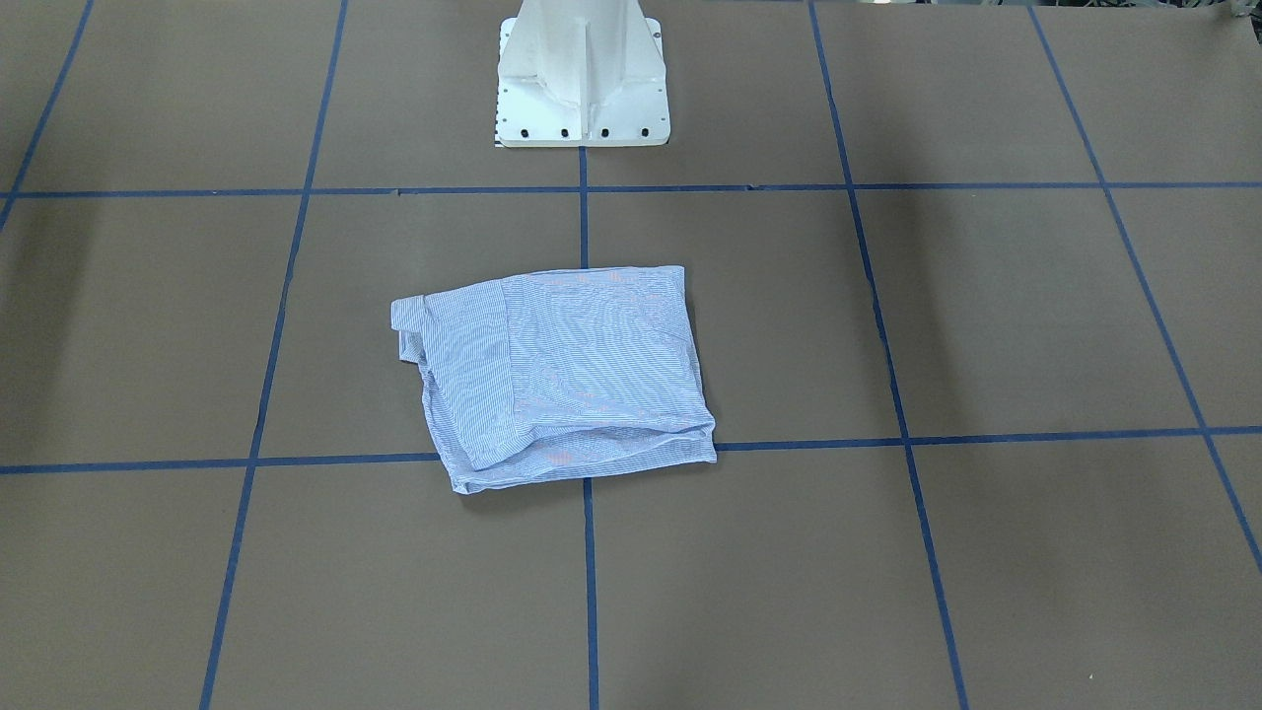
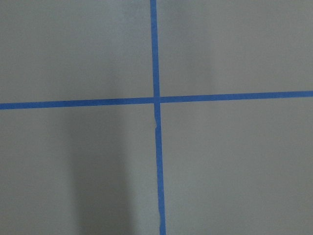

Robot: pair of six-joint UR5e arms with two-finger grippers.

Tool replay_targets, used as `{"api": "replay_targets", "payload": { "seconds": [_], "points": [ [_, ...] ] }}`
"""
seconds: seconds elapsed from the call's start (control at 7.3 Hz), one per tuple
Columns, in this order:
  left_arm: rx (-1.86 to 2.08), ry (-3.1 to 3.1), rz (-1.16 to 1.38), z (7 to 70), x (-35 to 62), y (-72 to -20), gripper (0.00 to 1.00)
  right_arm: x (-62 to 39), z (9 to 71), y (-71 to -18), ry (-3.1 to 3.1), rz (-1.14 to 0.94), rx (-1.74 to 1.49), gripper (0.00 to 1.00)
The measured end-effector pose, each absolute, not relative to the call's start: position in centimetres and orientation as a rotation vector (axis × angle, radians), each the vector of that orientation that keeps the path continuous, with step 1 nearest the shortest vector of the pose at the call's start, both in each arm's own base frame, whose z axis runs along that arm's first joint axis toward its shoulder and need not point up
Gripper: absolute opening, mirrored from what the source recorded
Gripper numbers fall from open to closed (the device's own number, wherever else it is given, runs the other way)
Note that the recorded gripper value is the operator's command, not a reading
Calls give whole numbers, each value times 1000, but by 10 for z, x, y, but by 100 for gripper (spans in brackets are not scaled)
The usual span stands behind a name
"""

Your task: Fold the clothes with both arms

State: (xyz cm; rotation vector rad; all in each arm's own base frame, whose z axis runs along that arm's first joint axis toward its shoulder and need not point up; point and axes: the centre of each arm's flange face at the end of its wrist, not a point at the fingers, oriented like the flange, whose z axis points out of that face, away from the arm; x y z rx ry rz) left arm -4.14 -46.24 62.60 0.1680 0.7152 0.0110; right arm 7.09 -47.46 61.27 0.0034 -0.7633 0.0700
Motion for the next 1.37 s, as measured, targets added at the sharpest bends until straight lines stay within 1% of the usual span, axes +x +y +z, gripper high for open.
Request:
{"api": "replay_targets", "payload": {
  "seconds": [0.41, 0.82, 1.37],
  "points": [
    [124, 710, 39, 631, -24, -462, 100, 68, 624, -469, -807, 92, -48, 100],
    [114, 709, 41, 634, -25, -459, 100, 68, 654, -464, -806, 111, -100, 100],
    [105, 709, 36, 637, -26, -457, 100, 68, 653, -466, -802, 109, -95, 100]
  ]
}}
